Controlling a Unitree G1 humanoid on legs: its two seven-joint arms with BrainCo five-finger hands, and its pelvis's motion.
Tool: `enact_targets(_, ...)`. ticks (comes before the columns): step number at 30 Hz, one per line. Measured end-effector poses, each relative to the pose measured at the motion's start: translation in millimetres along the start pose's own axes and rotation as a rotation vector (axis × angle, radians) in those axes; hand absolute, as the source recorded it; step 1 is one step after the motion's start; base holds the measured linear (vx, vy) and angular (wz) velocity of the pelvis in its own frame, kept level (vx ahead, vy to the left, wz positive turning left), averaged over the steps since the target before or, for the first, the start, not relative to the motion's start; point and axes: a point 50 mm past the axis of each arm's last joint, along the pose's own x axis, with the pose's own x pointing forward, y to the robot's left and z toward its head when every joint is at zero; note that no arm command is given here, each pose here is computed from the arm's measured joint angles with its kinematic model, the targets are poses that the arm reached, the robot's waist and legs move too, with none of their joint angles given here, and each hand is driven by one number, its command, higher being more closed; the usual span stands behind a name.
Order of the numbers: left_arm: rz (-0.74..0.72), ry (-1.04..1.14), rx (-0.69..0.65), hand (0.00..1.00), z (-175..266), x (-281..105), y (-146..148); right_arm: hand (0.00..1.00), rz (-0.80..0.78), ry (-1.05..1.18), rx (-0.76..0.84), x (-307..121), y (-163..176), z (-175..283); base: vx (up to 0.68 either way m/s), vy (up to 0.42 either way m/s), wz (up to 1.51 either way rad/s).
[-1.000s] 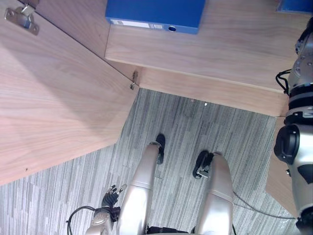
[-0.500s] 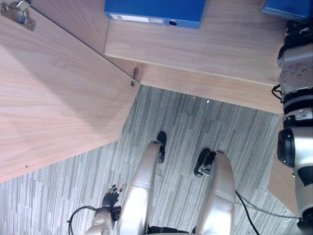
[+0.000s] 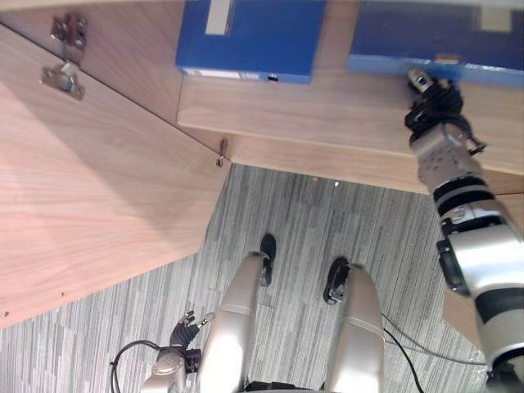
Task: Walk over to the cabinet, pick up the folder, carry it to the office cabinet, place the folder inside the office cabinet, then close the office cabinet door
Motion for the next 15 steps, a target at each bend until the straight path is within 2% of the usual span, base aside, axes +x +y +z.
enact_targets(5, 0.005, 0.009, 0.011, 0.0, -2, 0, 1, 0.0, -0.009, 0.087, 0.077, -5, -7, -32, 0.02, 0.016, -0.09)
enact_targets(8, 0.003, 0.009, 0.009, 0.0, -3, 0, 1, 0.0, -0.008, 0.122, 0.043, -7, -13, -43, 0.0, 0.023, -0.05)
enact_targets(10, 0.003, 0.009, 0.008, 0.0, -3, -1, 1, 0.0, 0.004, 0.15, -0.028, -9, -17, -53, 0.01, 0.035, -0.11)
enact_targets(15, -0.015, -0.006, 0.026, 0.0, -3, -1, 1, 0.0, 0.082, 0.209, -0.519, -16, -25, -81, 0.02, 0.034, -0.13)
